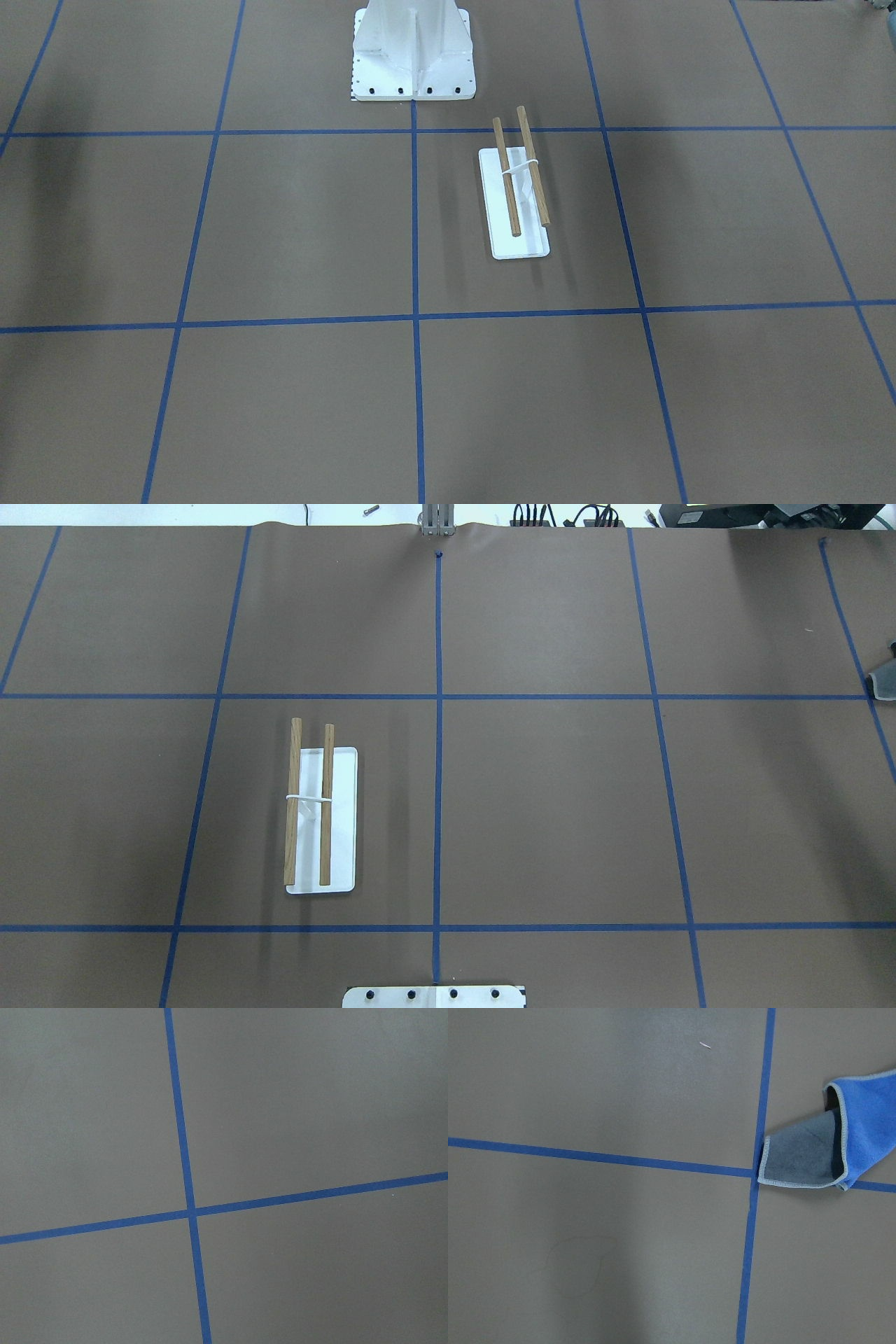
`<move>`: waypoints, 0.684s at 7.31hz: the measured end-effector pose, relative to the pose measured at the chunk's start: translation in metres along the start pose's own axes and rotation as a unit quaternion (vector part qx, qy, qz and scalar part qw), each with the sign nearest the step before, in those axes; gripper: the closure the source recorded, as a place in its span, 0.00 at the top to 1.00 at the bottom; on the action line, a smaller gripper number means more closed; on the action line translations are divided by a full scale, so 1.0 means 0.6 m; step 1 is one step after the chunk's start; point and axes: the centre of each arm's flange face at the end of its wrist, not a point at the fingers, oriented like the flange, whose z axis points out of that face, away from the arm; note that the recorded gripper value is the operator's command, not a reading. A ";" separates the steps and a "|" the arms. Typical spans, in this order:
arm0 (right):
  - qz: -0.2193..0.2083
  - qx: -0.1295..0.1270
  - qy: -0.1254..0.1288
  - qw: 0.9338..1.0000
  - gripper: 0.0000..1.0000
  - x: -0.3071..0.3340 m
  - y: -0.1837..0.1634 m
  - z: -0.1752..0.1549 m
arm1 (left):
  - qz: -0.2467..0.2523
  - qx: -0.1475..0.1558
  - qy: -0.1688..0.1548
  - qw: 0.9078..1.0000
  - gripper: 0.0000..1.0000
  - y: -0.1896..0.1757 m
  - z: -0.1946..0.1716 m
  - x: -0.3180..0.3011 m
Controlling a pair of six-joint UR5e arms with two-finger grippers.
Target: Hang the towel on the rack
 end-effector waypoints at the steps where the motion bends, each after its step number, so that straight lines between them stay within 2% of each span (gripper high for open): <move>1: -0.001 0.001 0.000 1.000 1.00 -0.002 0.000 -0.002 | 0.003 0.003 0.002 1.000 0.98 0.001 0.000 0.001; 5: -0.003 0.003 0.000 1.000 1.00 -0.005 -0.002 -0.004 | 0.006 0.004 0.007 1.000 0.98 0.018 0.011 -0.009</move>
